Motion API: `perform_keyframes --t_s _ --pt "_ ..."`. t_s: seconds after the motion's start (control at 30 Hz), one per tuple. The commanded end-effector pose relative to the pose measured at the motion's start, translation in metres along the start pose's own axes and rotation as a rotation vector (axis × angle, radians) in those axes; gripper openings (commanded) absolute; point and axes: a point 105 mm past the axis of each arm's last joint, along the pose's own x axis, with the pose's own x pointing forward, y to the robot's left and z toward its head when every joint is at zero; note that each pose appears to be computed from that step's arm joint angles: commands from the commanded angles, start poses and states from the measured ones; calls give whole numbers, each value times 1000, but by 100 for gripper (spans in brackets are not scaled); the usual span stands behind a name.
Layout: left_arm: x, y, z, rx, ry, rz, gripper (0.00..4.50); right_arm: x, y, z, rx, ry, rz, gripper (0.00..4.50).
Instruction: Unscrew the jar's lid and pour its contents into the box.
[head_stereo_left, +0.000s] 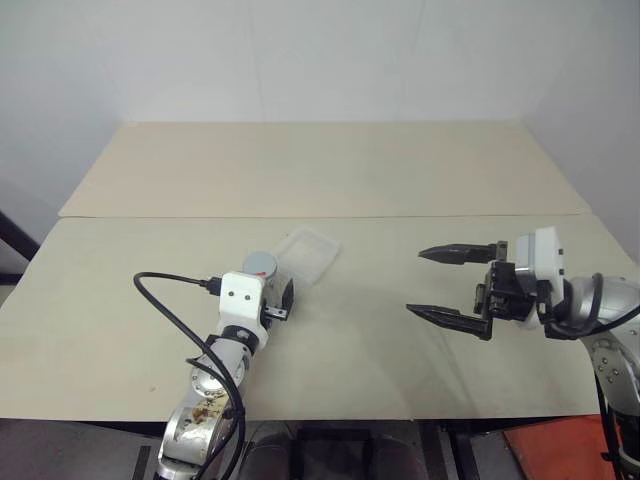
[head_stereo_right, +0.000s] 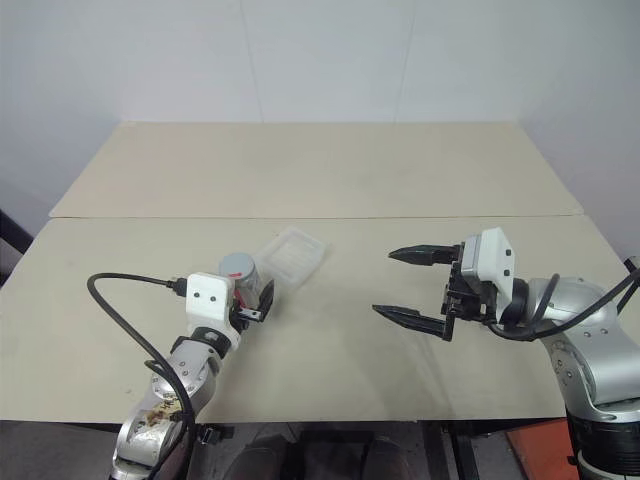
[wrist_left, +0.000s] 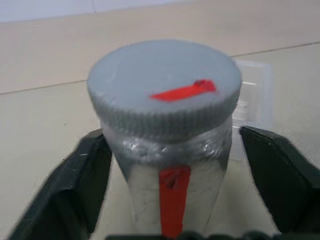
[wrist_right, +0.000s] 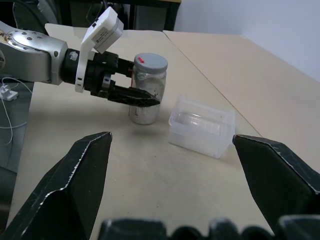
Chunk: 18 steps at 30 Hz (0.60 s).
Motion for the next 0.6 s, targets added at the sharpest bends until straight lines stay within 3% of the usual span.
perform_keyframes --t_s 0.03,0.13,0.33,0.6 --pt "2 0 11 1 -63 1 286 -5 0 13 -73 -11 -12 450" --pt "4 3 12 -8 -72 4 202 -6 0 13 -71 -8 -16 450" --pt "7 20 19 35 -95 -28 198 -6 1 13 -63 -20 -32 450" --pt "-6 71 64 109 -90 -451 198 6 -4 22 -58 -77 -20 450"
